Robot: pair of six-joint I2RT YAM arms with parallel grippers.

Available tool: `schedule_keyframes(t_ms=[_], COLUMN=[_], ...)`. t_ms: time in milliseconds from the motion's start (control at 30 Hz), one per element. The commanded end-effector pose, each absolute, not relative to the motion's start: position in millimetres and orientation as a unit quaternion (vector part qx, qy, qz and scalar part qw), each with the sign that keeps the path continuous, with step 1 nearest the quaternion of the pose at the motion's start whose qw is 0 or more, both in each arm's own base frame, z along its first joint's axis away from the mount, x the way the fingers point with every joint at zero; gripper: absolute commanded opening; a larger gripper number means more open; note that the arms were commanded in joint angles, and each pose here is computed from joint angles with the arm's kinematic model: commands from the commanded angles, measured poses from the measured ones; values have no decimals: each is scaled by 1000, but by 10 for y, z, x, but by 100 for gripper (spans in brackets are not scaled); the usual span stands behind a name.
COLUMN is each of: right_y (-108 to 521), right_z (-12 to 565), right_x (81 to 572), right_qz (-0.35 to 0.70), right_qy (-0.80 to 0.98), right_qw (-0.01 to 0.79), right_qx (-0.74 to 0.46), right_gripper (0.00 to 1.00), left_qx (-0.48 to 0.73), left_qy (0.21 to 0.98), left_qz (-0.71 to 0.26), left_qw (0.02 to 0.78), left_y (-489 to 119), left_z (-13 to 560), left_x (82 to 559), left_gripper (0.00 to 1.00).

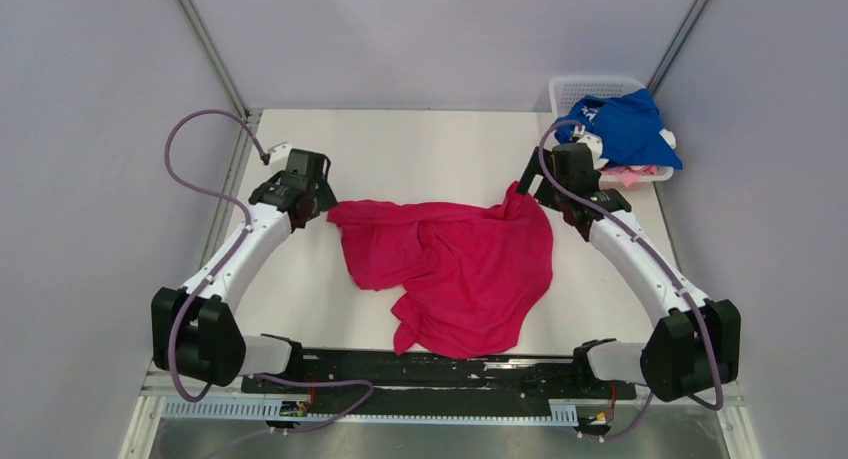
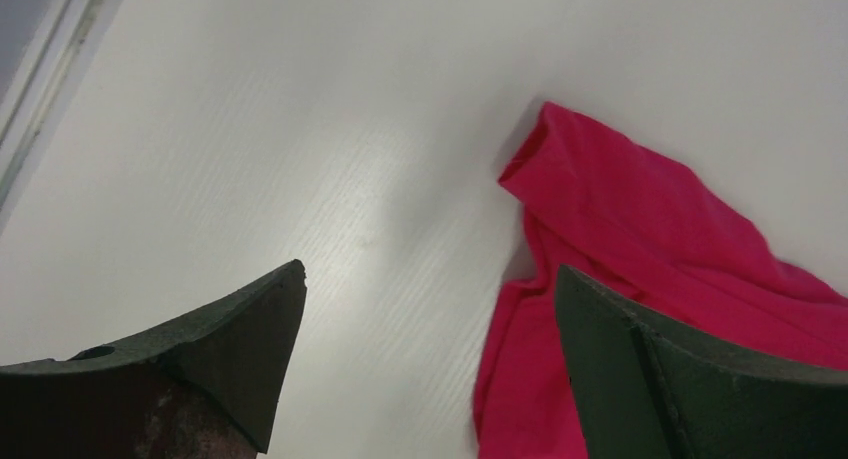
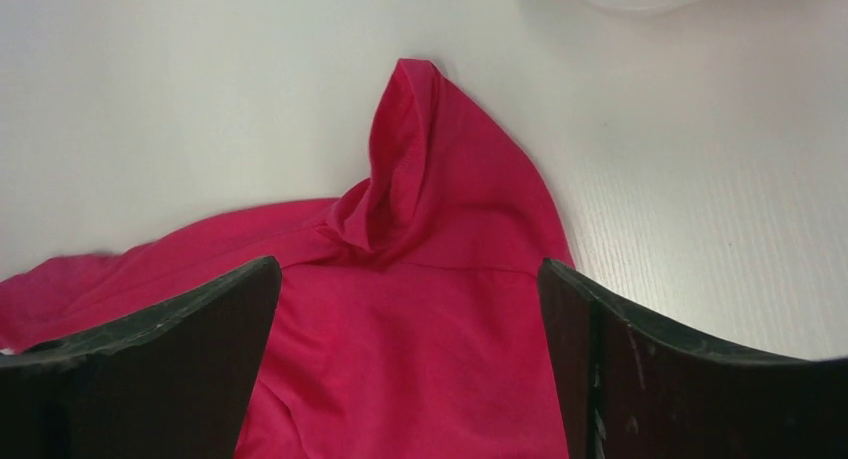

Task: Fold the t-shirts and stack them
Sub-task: Flatten out the tshirt

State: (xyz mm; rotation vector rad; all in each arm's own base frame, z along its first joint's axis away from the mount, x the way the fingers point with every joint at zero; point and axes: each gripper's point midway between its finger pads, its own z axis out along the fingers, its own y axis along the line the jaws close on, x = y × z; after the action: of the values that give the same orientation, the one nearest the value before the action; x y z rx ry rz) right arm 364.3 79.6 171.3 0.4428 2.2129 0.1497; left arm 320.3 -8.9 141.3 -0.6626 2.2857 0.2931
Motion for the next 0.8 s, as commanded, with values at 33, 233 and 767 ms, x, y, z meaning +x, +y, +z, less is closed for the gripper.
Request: schedule_keyframes(t_ms=[33, 233, 767], right_y=[1032, 1280, 757], right_z=[1971, 1477, 982], right_x=[3458, 2893, 3565], right_qz=[147, 225, 45], right_qy=[875, 899, 909], right_qw=[437, 353, 372], right_qx=[151, 130, 182], right_gripper=[100, 100, 100], left_qx=[-199, -158, -221], left_qy=[914, 952, 923], left_qz=[-10, -60, -101], left_qw=[354, 254, 299], left_y=[-557, -905, -868], left_z=[1572, 1098, 740], left_x=[3209, 2662, 3496], left_gripper=[100, 100, 100])
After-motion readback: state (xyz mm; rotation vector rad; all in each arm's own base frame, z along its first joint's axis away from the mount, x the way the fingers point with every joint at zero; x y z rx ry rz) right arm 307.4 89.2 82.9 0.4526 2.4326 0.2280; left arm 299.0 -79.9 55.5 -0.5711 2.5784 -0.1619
